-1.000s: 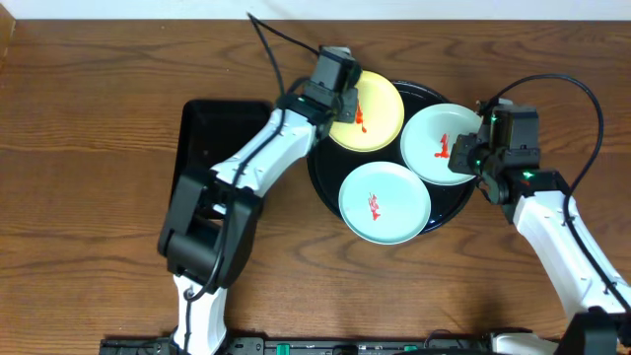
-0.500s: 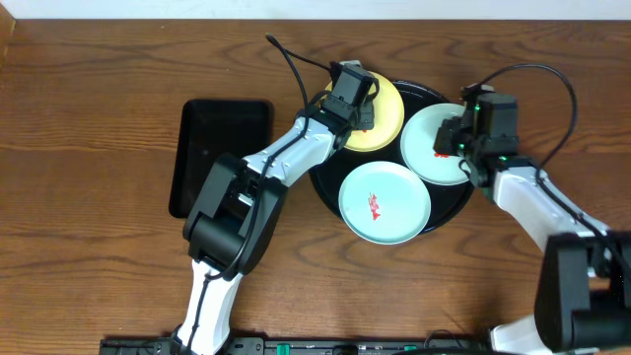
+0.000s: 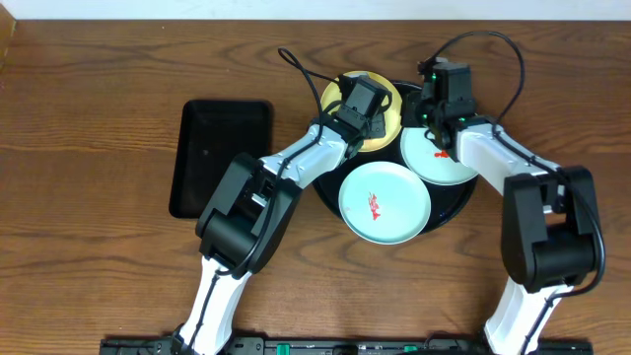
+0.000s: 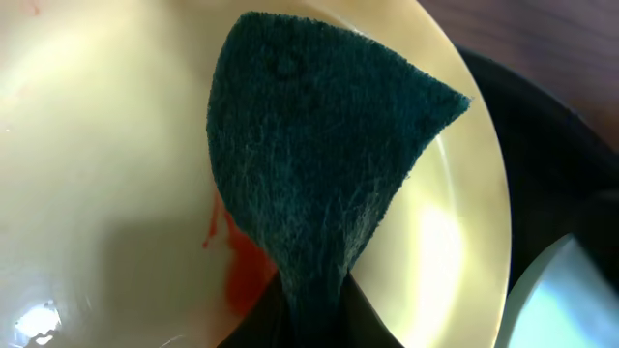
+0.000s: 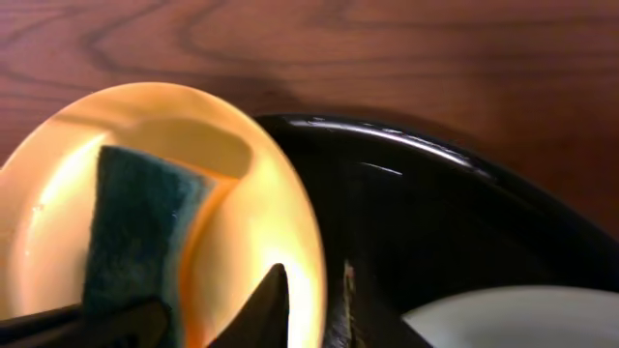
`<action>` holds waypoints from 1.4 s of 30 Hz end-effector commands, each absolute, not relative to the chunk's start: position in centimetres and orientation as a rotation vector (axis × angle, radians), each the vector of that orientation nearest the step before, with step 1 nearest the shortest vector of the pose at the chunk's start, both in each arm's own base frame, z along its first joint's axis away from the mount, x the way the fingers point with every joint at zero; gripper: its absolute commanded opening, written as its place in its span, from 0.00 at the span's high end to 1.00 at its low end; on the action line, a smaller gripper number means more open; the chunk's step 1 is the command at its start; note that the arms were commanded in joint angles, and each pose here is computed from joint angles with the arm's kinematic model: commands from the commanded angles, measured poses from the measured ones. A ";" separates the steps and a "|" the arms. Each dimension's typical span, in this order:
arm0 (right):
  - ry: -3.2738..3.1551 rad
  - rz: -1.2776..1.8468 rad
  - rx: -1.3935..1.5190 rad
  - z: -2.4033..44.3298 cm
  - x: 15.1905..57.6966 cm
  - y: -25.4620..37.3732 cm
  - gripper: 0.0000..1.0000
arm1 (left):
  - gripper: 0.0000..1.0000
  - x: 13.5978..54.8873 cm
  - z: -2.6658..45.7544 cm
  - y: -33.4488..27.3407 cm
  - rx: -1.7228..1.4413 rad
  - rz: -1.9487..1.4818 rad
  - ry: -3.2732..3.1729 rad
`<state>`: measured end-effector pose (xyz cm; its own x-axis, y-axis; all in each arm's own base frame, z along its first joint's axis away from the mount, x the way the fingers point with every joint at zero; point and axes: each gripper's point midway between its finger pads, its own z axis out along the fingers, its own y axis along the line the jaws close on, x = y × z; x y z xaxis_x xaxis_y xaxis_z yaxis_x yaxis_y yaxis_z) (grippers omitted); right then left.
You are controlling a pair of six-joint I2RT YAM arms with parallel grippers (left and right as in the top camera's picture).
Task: Clean dirty plates on tray and stack at the side
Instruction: 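Scrub the yellow plate with the sponge while the right gripper holds it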
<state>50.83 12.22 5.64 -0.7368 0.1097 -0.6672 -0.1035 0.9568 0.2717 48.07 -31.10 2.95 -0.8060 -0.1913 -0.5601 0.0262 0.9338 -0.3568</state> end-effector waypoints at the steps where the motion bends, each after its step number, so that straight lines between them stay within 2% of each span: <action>1: 2.366 0.374 -0.033 5.1 51.5 12.9 0.69 | 0.93 48.8 3.2 -30.9 -0.146 -0.467 2.455; 7: 2.374 0.370 -0.023 3.0 52.1 12.5 0.68 | 0.93 48.9 3.2 -30.9 -0.146 -0.467 2.454; 11: 2.355 0.380 -0.027 2.5 52.9 12.8 0.73 | 0.93 48.9 3.2 -30.9 -0.146 -0.467 2.454; 15: 2.346 0.382 -0.029 2.1 53.7 13.0 0.85 | 0.93 48.9 3.2 -30.9 -0.166 -0.474 2.455; 18: 2.346 0.393 -0.033 1.8 53.9 13.2 0.98 | 0.93 48.9 3.2 -30.9 -0.184 -0.480 2.455; 25: 2.364 0.416 0.015 1.6 53.8 13.2 0.99 | 0.93 50.6 5.5 -26.6 -0.228 -0.272 2.379; 30: 2.366 0.426 0.039 1.6 53.7 13.2 0.99 | 0.93 49.4 4.8 -25.5 -0.176 -0.179 2.435; 35: 2.367 0.433 0.046 1.6 53.7 13.3 0.99 | 0.93 48.3 4.5 -28.0 -0.115 -0.329 2.492; 42: 2.379 0.505 0.001 1.6 53.1 14.9 0.99 | 0.93 51.4 5.1 -29.7 -0.171 -0.446 2.341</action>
